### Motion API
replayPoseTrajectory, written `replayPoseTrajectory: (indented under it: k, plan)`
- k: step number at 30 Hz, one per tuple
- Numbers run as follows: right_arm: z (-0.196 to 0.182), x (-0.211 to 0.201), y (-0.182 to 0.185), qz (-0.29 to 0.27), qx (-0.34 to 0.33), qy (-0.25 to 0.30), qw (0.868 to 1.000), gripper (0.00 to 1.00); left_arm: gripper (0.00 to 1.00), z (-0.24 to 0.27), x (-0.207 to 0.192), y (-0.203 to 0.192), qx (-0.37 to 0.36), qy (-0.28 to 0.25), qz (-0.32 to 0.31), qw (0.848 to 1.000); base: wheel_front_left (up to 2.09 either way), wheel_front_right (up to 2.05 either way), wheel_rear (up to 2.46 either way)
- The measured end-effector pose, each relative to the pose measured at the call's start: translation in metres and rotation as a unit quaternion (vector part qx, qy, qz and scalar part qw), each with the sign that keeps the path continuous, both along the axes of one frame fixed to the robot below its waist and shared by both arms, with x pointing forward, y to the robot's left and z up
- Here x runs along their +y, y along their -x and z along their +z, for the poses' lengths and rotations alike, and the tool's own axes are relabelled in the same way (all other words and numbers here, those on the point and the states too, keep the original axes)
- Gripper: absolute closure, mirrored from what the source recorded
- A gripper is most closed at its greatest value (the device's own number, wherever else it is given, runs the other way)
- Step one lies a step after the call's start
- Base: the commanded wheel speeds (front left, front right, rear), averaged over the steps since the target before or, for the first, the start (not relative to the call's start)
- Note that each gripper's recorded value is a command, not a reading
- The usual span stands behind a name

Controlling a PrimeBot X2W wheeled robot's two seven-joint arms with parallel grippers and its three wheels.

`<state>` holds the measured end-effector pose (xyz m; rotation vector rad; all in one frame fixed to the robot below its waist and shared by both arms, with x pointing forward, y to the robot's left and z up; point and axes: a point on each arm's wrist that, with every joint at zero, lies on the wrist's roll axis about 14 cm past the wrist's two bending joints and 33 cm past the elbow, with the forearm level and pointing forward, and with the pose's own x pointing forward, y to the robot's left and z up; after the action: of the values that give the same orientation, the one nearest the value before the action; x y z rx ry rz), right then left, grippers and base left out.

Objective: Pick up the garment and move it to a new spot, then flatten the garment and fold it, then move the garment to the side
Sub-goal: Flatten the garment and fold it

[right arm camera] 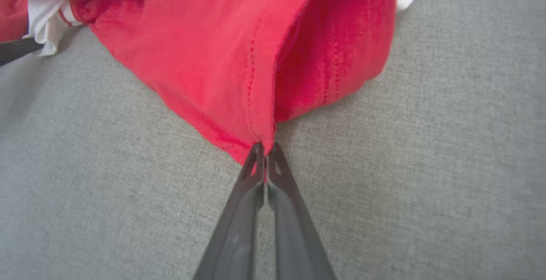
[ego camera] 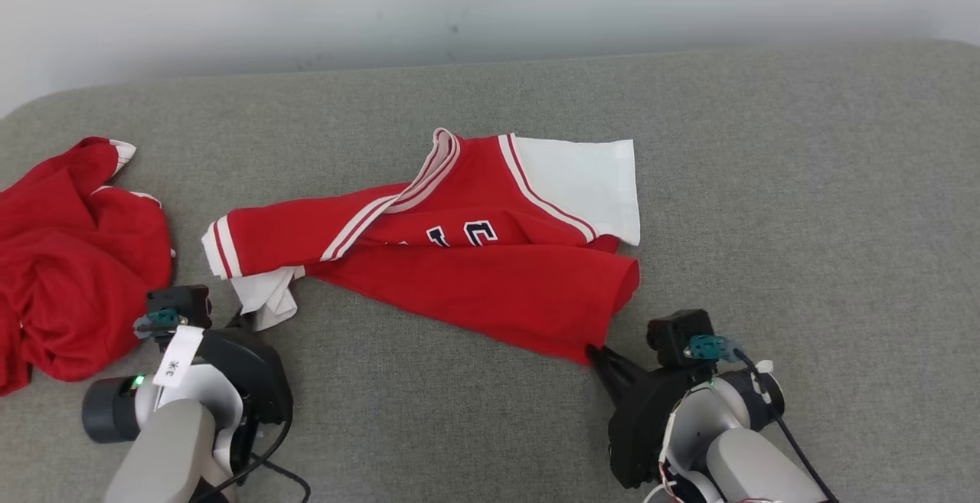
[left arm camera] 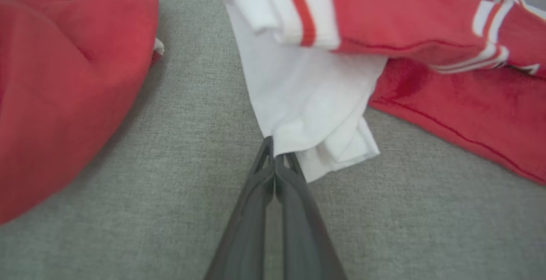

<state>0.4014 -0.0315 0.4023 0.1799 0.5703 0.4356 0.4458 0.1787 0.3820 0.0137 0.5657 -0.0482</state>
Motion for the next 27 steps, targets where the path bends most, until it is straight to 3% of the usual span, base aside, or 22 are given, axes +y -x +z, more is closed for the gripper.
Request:
replayPoseTrajectory:
  k: [6,10,18,22,27]
  plan:
    - [0.034,-0.011,-0.007,-0.042,-0.053,-0.061,0.996,1.00,1.00,0.027,-0.002,-0.008,-0.063,0.052,0.021,0.996,0.00,0.00,0.00]
    - [0.061,-0.048,-0.014,-0.087,-0.113,-0.069,0.987,1.00,1.00,0.039,-0.005,-0.004,-0.103,0.090,0.038,0.990,0.00,0.00,0.00]
    - [0.113,-0.107,-0.002,-0.167,-0.211,-0.084,0.959,1.00,1.00,0.060,-0.018,0.017,-0.175,0.154,0.043,0.972,0.00,0.00,0.00]
    - [0.131,-0.122,0.011,-0.186,-0.237,-0.094,0.949,1.00,1.00,0.069,-0.021,0.031,-0.198,0.199,0.061,0.958,0.00,0.00,0.00]
    - [0.146,-0.139,0.031,-0.212,-0.260,-0.101,0.937,1.00,1.00,0.073,-0.003,0.053,-0.221,0.273,0.125,0.928,0.00,0.00,0.00]
